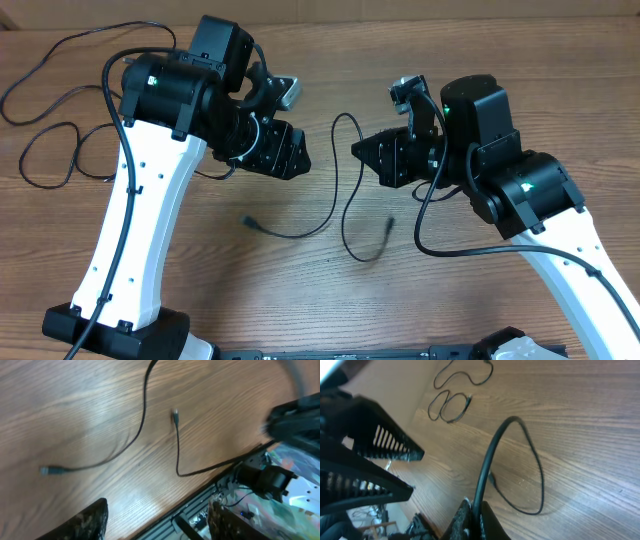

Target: Untangle cables

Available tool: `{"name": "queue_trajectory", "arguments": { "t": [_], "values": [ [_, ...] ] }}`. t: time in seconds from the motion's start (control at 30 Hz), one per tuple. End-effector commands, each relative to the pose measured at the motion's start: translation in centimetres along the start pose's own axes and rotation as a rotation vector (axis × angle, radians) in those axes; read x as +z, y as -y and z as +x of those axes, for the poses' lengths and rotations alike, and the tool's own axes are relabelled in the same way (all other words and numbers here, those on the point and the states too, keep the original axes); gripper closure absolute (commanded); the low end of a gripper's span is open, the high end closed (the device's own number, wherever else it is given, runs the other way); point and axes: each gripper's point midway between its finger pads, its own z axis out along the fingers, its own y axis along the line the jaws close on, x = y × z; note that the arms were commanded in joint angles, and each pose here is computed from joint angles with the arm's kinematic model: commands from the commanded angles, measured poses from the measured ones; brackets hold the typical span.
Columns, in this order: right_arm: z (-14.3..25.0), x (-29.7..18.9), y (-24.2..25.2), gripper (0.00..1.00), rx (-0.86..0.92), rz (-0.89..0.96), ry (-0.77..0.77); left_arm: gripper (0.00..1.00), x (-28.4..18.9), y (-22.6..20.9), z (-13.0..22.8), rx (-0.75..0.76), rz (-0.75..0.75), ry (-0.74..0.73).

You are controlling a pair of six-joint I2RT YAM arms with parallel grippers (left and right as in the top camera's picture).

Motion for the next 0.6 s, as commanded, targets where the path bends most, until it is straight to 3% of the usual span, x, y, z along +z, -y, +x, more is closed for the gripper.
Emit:
{"name": "queue_trajectory", "arguments": {
  "t": [0.0,0.03,0.13,0.2,0.27,0.37,0.4,0.47,0.57],
  "values": [
    [-0.4,-1.0,-2.5,0.96,-0.072,-0.094,0.004,0.43,-1.5,1.4,-1.3,0.029,0.06,0.098],
    [-0.3,-1.0,-2.7,0.96,-0.073,-0.107,0.001,0.44,-1.6,1.4,-1.6,0.002,0.062,0.11],
    [-0.3,-1.2,-4.0,0.96,-0.084,-0.178,-0.003,0.64,-1.7,1.5,-2.8,-0.229,0.083,0.148],
    [-0.5,-1.4,-4.9,0.96,-0.101,-0.229,-0.001,0.62,-1.8,1.5,-3.2,-0.387,0.099,0.156],
    [-0.7,-1.4,-4.9,0.96,-0.107,-0.229,0.007,0.48,-1.8,1.6,-3.5,-0.507,0.119,0.159],
    [-0.7,-1.2,-4.6,0.96,-0.099,-0.214,0.008,0.05,-2.1,3.3,-3.9,-0.539,0.22,0.141],
    [-0.7,-1.2,-4.6,0.96,-0.099,-0.214,0.008,0.0,-2.3,4.2,-4.1,-0.523,0.273,0.138],
    [-0.8,-1.2,-4.7,0.96,-0.096,-0.216,0.009,0.0,-3.0,6.0,-4.8,-0.512,0.384,0.132],
    [-1.0,-1.2,-4.8,0.96,-0.056,-0.22,0.015,0.0,-3.0,5.8,-5.1,-0.637,0.381,0.123]
  ]
}}
